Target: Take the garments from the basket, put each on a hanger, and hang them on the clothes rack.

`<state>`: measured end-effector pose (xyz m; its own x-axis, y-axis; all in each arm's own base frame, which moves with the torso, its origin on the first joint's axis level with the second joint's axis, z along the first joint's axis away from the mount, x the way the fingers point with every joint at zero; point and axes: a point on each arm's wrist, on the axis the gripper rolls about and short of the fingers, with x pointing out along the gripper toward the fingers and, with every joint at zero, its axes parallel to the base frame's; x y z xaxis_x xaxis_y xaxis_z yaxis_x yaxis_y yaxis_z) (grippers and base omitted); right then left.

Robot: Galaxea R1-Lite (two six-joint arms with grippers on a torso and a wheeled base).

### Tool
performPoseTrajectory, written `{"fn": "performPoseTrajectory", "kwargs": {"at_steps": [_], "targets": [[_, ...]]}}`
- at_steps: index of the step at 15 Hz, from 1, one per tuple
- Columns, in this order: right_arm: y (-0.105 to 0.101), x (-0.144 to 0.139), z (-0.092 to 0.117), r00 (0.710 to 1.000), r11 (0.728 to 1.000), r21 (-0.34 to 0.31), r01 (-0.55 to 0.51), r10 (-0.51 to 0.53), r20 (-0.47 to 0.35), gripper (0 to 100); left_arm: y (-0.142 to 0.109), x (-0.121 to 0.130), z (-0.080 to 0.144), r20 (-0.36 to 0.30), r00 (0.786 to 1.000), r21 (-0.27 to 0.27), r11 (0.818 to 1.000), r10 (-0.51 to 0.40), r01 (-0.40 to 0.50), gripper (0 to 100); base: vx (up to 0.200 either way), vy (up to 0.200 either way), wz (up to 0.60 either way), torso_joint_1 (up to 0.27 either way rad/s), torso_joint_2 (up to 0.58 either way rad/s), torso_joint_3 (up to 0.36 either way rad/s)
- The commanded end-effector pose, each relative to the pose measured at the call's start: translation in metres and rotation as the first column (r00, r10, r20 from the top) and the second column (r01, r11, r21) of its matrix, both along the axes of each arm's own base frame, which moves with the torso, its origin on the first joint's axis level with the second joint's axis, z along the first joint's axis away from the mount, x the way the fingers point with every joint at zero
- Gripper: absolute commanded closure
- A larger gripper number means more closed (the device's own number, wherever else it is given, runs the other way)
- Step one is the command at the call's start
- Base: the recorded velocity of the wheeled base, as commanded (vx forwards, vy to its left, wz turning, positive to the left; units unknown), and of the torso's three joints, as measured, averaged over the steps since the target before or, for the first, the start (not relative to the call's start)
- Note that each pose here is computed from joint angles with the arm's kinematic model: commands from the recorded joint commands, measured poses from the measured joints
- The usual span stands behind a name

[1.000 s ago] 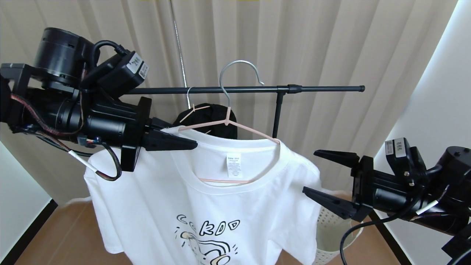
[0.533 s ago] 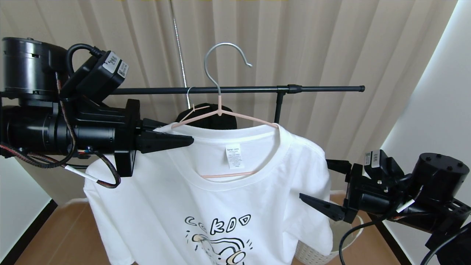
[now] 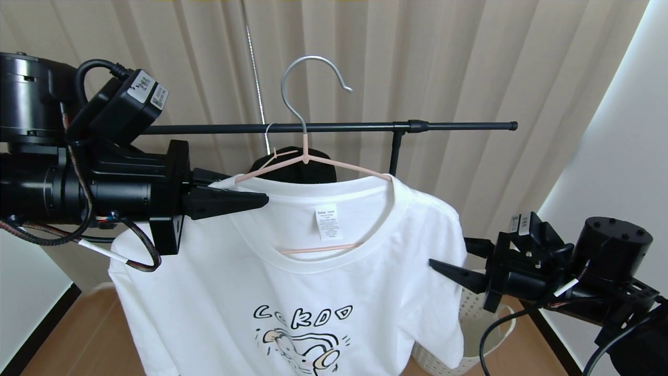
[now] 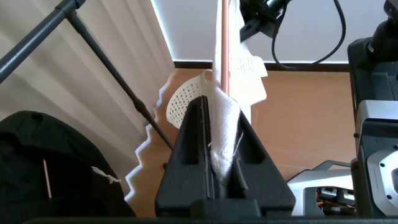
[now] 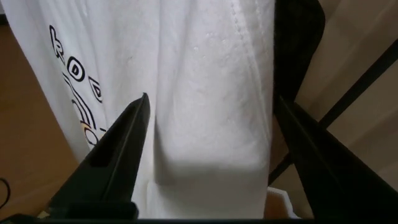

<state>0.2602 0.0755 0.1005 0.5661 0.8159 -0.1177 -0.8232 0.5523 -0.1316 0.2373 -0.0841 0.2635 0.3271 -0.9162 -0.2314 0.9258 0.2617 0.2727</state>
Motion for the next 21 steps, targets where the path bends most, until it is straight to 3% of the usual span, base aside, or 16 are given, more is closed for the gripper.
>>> {"fn": "performPoseTrajectory", "kwargs": {"at_steps": [1,8,15,16,21], "targets": [[-0.005,0.003,0.004,1.000,1.000,0.006,0.020,-0.020,0.012,100,0.002,-0.002,0.001,0.006,1.000,-0.001,1.000,0.006,-0.006,100,0.000,0.000,0.00,0.000,0.00,0.000],[-0.017,0.011,0.005,0.998,0.998,0.015,0.068,-0.068,0.011,100,0.013,-0.012,0.004,0.018,0.999,-0.005,0.999,0.040,-0.040,100,0.000,0.000,0.00,0.000,0.00,0.000],[-0.012,-0.002,0.012,0.999,0.999,0.019,0.041,-0.041,0.018,100,0.017,-0.010,-0.001,0.002,0.998,0.001,0.998,0.063,-0.063,100,0.000,0.000,0.00,0.000,0.00,0.000],[-0.012,-0.003,0.013,0.999,0.999,0.019,0.041,-0.041,0.020,0,0.020,-0.009,-0.002,-0.004,0.997,0.001,0.997,0.076,-0.075,100,0.000,0.000,0.00,0.000,0.00,0.000],[-0.013,-0.013,0.031,0.996,0.999,0.032,0.038,-0.040,0.075,0,0.027,-0.007,-0.002,-0.071,0.987,-0.016,0.989,0.144,-0.146,100,0.000,0.000,0.00,0.000,0.00,0.000]]}}
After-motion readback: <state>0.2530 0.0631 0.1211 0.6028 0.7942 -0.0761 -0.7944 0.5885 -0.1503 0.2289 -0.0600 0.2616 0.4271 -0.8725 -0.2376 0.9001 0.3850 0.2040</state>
